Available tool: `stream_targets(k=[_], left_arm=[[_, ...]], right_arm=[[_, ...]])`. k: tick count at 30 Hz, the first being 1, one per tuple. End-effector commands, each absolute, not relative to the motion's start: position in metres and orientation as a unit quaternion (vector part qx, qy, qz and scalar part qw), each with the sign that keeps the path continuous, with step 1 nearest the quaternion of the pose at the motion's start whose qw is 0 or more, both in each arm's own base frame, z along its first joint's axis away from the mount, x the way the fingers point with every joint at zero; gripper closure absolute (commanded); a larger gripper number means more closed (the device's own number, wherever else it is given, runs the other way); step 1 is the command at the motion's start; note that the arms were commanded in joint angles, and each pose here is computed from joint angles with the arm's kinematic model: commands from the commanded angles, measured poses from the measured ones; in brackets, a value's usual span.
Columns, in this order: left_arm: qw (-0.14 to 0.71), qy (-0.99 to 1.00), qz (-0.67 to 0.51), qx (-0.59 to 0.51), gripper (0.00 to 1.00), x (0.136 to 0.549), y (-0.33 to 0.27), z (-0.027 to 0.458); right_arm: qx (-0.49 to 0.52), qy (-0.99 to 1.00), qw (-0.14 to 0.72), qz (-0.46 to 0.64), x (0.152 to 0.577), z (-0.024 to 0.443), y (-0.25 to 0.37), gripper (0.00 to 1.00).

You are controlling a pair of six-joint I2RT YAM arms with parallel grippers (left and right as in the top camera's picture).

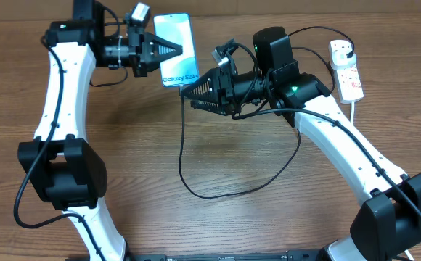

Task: Plug charger to phone and switch on socket

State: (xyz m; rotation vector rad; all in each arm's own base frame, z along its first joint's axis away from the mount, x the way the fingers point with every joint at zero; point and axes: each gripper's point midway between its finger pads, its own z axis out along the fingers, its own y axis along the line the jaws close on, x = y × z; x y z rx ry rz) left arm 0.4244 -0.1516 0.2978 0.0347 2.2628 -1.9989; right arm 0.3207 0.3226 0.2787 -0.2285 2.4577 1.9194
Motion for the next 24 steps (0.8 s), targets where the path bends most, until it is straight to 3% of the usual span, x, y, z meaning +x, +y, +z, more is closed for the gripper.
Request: stream_targets(k=[1,5,15,17,24], left_arm=[[0.065,0.742,-0.667,0.016,0.96,0.42,-0.152,0.309],[0.064,0.736,-0.673,0.018,0.96,0.419,-0.153,0.312],[0.057,0.733,-0.678,0.02,0.96,0.417,-0.157,0.314],[0.054,0.733,-0.678,0.024,0.96,0.415,-0.161,0.314],[0.048,0.732,-0.679,0.029,0.96,0.413,-0.167,0.314]], right_arm=[[-0.091,0.783,0.009,0.616,0.319,0.278,0.321,0.52],[-0.09,0.785,0.013,0.612,0.32,0.276,0.321,0.61],[-0.082,0.789,0.024,0.608,0.326,0.276,0.321,0.68],[-0.076,0.785,0.026,0.614,0.329,0.28,0.323,0.75],[-0.078,0.783,0.03,0.617,0.33,0.283,0.323,0.76]])
